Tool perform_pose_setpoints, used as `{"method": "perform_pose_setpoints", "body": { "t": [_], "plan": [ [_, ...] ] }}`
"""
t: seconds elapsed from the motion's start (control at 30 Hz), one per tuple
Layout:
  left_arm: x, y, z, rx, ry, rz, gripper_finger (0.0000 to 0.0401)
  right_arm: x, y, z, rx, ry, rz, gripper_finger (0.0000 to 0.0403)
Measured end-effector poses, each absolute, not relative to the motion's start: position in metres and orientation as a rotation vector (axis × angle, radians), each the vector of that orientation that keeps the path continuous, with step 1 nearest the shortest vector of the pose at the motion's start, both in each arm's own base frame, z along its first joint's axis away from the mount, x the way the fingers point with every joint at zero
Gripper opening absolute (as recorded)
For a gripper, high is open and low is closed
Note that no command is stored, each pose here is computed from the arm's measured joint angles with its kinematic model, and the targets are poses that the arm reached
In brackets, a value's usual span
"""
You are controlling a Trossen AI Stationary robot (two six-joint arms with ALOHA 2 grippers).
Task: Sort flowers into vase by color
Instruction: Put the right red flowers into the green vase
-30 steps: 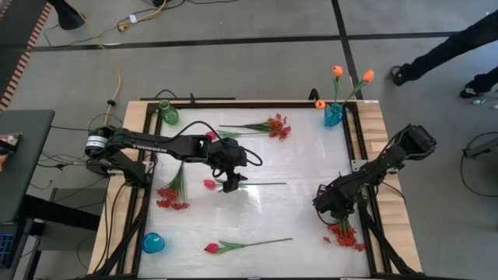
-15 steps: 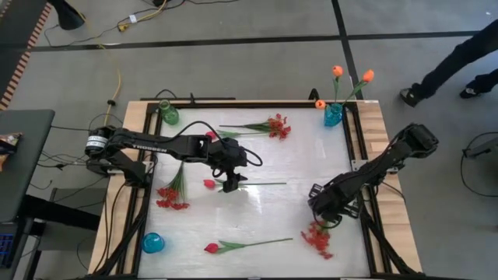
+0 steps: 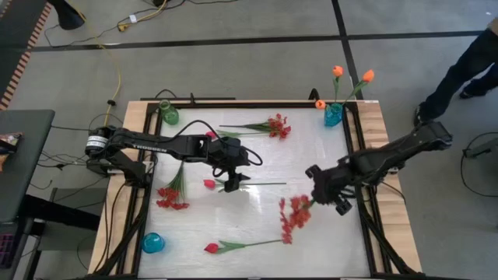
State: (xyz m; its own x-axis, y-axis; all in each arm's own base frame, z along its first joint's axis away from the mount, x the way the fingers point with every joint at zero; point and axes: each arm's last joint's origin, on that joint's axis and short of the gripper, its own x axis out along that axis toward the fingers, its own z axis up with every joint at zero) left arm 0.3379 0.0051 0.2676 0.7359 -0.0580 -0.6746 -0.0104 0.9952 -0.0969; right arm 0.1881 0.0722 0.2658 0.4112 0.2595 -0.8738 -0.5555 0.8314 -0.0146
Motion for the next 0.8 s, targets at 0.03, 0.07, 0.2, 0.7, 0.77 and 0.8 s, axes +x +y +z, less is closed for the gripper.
{"method": "perform_pose_setpoints", "body": {
  "t": [0.03, 0.07, 0.2, 0.7, 0.77, 0.8],
  "plan": [
    [0.338, 0.005, 0.268, -0.096, 0.74, -0.027, 0.024, 0.188, 0.069, 0.271, -0.301, 0.986, 0.493, 0.0042],
    [0.338, 0.005, 0.268, -0.096, 0.736, -0.027, 0.024, 0.188, 0.066, 0.276, -0.279, 0.947, 0.456, 0.0042],
    [0.34, 0.005, 0.27, -0.095, 0.704, -0.029, 0.024, 0.187, 0.054, 0.295, -0.236, 0.772, 0.331, 0.0042],
    [0.36, 0.002, 0.309, -0.117, 0.257, -0.142, 0.024, 0.202, 0.015, 0.361, -0.016, 0.111, 0.024, 0.0042],
    [0.362, 0.003, 0.318, -0.108, 0.157, -0.14, 0.024, 0.209, 0.009, 0.364, 0.041, 0.059, -0.011, 0.0042],
    [0.363, 0.003, 0.323, -0.105, 0.115, -0.123, 0.024, 0.212, 0.007, 0.365, 0.064, 0.031, -0.021, 0.0042]
  ]
}}
